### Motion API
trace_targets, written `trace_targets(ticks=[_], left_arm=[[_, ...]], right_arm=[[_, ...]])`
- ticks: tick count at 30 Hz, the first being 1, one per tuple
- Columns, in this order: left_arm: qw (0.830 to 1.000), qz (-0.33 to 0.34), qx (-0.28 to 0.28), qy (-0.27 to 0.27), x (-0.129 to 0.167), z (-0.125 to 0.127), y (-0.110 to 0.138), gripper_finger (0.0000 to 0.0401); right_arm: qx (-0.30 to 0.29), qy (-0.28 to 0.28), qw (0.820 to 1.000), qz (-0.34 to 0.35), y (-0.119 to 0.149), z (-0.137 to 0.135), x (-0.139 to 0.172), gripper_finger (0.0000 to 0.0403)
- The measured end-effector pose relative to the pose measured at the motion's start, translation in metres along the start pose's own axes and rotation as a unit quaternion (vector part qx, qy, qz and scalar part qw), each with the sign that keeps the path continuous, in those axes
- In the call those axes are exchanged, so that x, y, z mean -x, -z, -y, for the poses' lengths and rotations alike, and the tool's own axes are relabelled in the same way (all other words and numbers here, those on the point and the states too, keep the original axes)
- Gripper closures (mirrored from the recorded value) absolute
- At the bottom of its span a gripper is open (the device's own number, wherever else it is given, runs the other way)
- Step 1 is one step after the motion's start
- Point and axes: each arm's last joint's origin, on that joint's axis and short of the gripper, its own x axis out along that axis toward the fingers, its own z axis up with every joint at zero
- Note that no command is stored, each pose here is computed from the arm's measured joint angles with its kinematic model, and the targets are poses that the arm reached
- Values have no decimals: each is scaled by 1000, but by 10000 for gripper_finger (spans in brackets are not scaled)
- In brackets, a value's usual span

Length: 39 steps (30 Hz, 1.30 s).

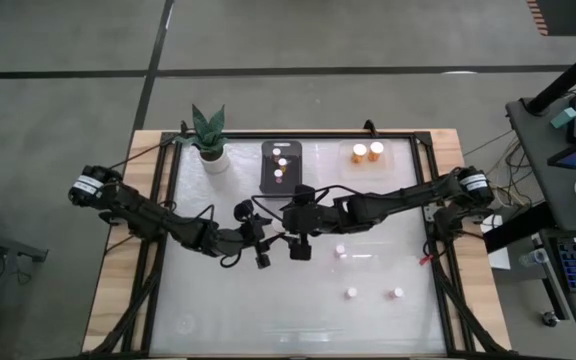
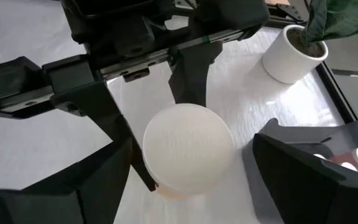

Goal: Pick and place medicine bottles into bin by pill shape (circle, oval)
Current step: Put the large orange pill bottle into the transparent bin

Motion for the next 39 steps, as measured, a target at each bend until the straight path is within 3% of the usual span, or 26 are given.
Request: trace_targets(ticks=[14, 22, 27, 33, 39], left_arm=[[1000, -1, -2, 0, 0, 0, 1, 243], [1000, 2, -3, 0, 1, 0, -1, 170], [999, 9, -54, 0, 4, -3, -5, 132], [993, 38, -109, -6, 18, -14, -20, 123], [988, 84, -128, -16, 36, -29, -45, 123]], right_arm=[[-3, -17, 1000, -2, 0, -1, 0, 202], [-4, -18, 1000, -12, 3, -2, 0, 189], [1, -17, 999, -34, 6, 0, 5, 190], [4, 6, 998, -57, 8, 12, 26, 190], [-34, 42, 996, -65, 24, 39, 50, 190]])
